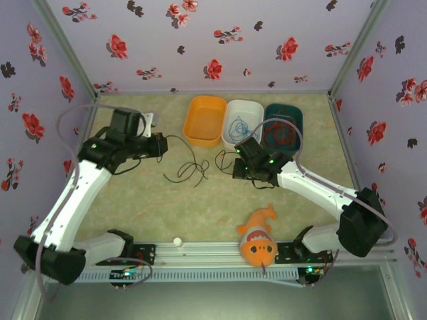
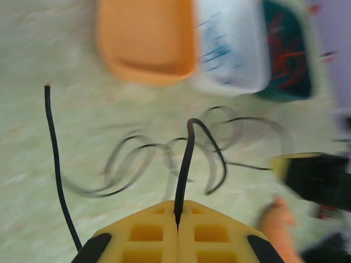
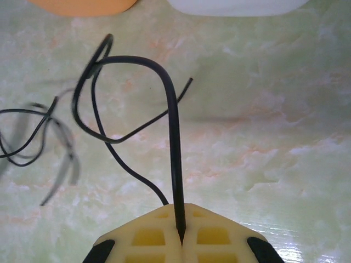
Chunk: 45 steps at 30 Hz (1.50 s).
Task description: Untangle the cables
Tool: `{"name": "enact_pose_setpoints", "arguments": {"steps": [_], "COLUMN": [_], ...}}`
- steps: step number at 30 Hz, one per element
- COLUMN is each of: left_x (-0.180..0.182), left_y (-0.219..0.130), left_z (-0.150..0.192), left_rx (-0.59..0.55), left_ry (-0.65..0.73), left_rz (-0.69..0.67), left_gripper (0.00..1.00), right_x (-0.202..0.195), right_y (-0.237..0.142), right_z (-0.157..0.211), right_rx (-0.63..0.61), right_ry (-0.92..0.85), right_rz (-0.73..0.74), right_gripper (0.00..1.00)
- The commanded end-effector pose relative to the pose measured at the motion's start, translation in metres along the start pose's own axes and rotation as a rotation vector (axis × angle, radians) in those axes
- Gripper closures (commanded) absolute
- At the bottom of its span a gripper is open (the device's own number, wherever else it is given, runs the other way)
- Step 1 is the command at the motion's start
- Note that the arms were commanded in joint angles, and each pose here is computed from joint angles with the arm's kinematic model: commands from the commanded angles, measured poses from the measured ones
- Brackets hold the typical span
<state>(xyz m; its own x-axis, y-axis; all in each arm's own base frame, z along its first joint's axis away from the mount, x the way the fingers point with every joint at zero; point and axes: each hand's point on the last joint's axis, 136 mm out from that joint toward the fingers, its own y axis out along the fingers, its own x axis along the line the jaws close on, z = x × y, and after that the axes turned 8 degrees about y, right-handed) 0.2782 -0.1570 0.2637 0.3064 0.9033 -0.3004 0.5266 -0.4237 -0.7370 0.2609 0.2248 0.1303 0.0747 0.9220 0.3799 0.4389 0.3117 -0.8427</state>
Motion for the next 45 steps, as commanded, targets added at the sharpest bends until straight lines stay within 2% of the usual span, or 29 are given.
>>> {"name": "enact_pose_setpoints", "arguments": {"steps": [1, 3, 7, 9, 13, 17, 19, 27, 33, 40, 45], "left_x": [0.052, 0.053, 0.048, 0.031, 0.003, -0.01, -0.02, -0.049, -0.072, -0.1, -0.116], "left_y": [-0.001, -0.005, 0.007, 0.008, -0.016, -0.032, -0.037, -0.058, -0.091, -0.124, -0.145], "left_z": [0.011, -0.001, 0.0, -0.013, -0.041, -0.053, -0.055, -0.058, -0.07, -0.076, -0.083], "left_rx": [0.047, -0.008, 0.023, -0.056, -0.239, -0.309, -0.322, -0.347, -0.431, -0.489, -0.542], "left_ry": [0.073, 0.093, 0.105, 0.114, 0.124, 0.111, 0.105, 0.143, 0.193, 0.241, 0.267], "left_rz": [-0.3, -0.323, -0.302, -0.227, -0.116, -0.06, -0.013, 0.093, 0.174, 0.287, 0.364], "left_gripper": [1.0, 1.0, 1.0, 1.0, 1.0, 1.0, 1.0, 1.0, 1.0, 1.0, 1.0], "right_x": [0.017, 0.023, 0.033, 0.038, 0.055, 0.093, 0.101, 0.064, 0.034, 0.04, 0.038], "right_y": [-0.001, 0.0, 0.002, 0.001, -0.005, -0.013, -0.012, 0.015, 0.03, 0.023, 0.011], "right_z": [-0.005, -0.003, -0.001, -0.001, -0.002, -0.002, -0.002, 0.013, 0.021, 0.014, 0.004], "right_rx": [0.002, 0.008, 0.024, 0.029, 0.036, 0.058, 0.075, 0.112, 0.134, 0.108, 0.066], "right_ry": [0.0, 0.012, 0.02, 0.014, 0.006, 0.032, 0.049, 0.067, 0.074, 0.05, 0.039], "right_rz": [-0.07, -0.099, -0.14, -0.153, -0.212, -0.4, -0.435, -0.234, -0.085, -0.114, -0.118], "right_gripper": [1.0, 1.0, 1.0, 1.0, 1.0, 1.0, 1.0, 1.0, 1.0, 0.8, 0.79]}}
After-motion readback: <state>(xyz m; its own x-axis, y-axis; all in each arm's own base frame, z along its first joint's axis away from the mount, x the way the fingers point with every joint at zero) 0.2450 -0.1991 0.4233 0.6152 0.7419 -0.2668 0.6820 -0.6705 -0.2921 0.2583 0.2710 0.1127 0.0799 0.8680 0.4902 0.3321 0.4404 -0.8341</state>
